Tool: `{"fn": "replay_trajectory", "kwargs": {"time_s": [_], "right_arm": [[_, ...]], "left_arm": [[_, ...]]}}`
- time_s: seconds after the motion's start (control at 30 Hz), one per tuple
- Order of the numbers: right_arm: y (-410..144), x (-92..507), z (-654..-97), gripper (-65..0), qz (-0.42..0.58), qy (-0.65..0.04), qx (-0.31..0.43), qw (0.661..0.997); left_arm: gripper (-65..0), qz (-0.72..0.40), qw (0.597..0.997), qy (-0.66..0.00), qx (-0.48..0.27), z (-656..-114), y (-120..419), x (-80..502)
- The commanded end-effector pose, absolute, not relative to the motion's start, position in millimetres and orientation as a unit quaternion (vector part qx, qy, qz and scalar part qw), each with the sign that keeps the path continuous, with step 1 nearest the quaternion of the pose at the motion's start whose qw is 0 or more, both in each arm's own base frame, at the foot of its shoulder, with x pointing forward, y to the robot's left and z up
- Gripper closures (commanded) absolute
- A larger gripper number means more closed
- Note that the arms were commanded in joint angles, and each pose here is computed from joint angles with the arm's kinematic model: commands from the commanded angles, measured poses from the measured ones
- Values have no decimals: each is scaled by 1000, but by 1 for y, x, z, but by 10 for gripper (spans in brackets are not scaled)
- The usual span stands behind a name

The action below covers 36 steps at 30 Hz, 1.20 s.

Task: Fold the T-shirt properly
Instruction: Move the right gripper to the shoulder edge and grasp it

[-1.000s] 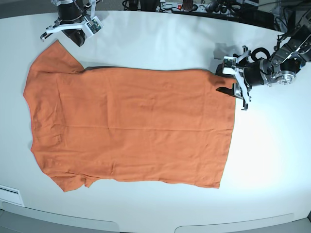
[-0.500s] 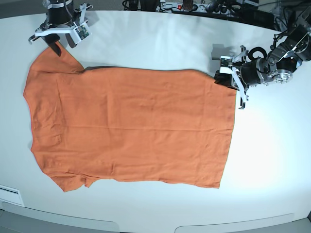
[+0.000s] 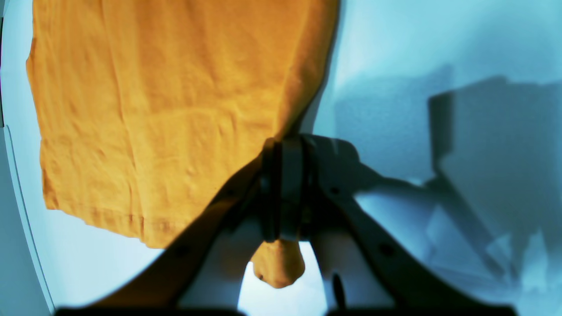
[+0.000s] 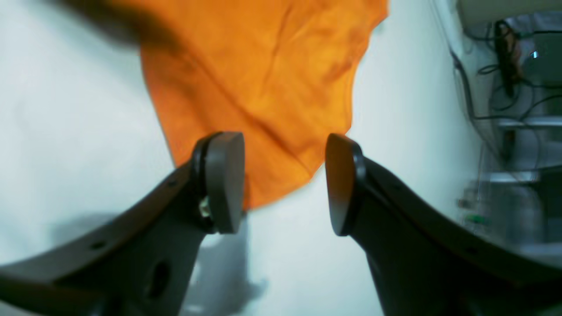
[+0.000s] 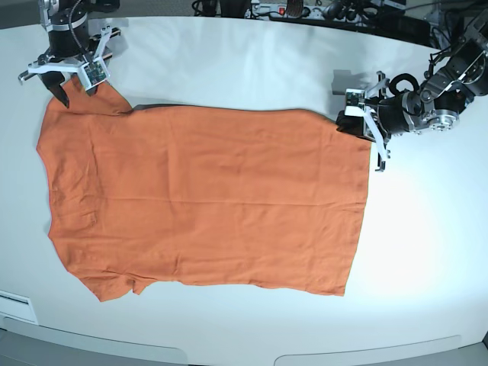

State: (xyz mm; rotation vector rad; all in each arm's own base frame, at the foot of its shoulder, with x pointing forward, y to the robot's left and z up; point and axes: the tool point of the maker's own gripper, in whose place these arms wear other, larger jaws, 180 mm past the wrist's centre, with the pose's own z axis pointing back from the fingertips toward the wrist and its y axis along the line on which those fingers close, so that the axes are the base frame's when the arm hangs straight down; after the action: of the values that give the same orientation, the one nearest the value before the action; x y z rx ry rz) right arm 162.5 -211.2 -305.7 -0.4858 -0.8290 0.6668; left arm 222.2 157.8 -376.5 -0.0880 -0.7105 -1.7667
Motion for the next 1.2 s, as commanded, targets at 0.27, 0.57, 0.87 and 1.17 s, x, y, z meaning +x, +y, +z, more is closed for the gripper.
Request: {"fn": "replay_trajectory", "kwargs": {"time_s": [0.27,0.57,0.87,1.17], "right_arm": [[-252,172,-350,-317,332,-339,-252,843],[-263,184,-348,-317,349,-342,-266,831],[-281,194,-385,-312,340,-308,-243,854],[-285,201,-379,0,327,-315,-257,853]], "left_arm": [[0,-767,583,-267,-22,-384,175,218],[0,-767,583,-267,-22,-384,175,219],[0,-767,583,-267,-22,-384,175,219],[0,-767,583,-267,-21,-384,175,219]]}}
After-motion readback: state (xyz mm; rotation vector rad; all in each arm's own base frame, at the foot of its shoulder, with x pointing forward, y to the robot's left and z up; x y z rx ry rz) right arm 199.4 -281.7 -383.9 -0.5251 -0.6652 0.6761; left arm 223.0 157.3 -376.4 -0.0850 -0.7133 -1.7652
